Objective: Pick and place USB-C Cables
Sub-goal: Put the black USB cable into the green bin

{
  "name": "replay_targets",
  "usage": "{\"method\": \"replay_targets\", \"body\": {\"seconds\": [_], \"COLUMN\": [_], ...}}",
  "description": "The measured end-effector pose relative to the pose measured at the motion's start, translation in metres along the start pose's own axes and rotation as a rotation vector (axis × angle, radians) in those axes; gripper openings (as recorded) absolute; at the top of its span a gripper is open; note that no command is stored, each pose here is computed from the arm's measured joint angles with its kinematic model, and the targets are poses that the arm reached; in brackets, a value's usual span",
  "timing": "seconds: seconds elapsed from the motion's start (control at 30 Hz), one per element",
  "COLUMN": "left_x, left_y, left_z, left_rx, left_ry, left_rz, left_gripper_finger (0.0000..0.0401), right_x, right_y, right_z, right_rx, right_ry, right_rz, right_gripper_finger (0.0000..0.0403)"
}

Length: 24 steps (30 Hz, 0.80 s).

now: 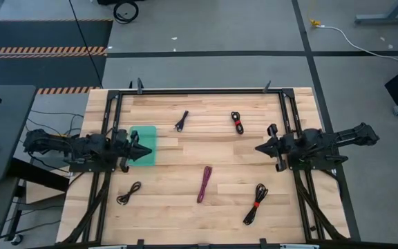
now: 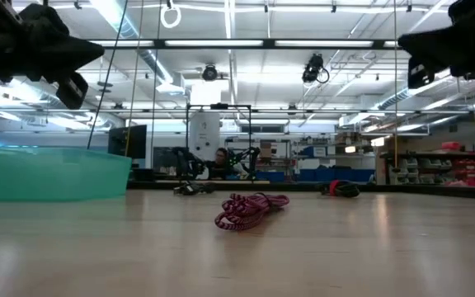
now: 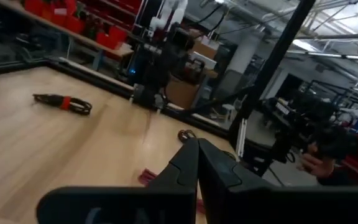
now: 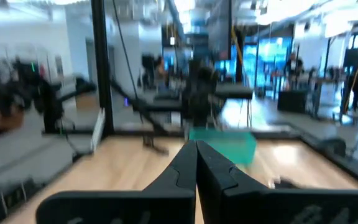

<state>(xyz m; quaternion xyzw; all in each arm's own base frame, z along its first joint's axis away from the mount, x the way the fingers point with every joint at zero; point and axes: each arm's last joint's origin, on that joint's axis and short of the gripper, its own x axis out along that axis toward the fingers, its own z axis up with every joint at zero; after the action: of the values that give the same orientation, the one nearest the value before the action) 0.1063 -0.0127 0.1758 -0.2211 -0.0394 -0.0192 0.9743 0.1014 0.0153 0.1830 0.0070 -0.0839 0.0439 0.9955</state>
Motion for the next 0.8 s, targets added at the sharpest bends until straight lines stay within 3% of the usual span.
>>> {"method": "replay_targets", "body": {"seconds": [0.2,0.4,0.6,0.7,0.8], "left_x": [-0.001,-0.004,0.017,0.036,0.053], "left_y": [-0.003,-0.038,-0.079,-0.097,-0.108], "left_z": [0.014,0.073,0.13,0.144,0.143], "left_rx": [0.125,0.177,0.352,0.383,0.324], "left_ry": [-0.114,-0.114,0.236,0.553,0.885], "left_rz": [0.06,-0.106,-0.001,0.097,0.267], "left_gripper_finger": [0.001,0.0045,0.0088,0.0106,0.0124], "right_x": [-0.001,-0.003,-0.004,-0.004,-0.003], "right_y": [0.0,-0.001,-0.004,-0.006,-0.007], "right_z": [0.013,0.025,0.028,0.028,0.024], "right_rx": [-0.005,-0.083,-0.18,-0.178,-0.152], "right_ry": [-0.133,-0.26,-0.278,-0.266,-0.227], "right_rz": [-0.006,-0.045,-0.163,-0.215,-0.244], "right_gripper_finger": [0.0005,0.0005,0.0014,0.003,0.005]}}
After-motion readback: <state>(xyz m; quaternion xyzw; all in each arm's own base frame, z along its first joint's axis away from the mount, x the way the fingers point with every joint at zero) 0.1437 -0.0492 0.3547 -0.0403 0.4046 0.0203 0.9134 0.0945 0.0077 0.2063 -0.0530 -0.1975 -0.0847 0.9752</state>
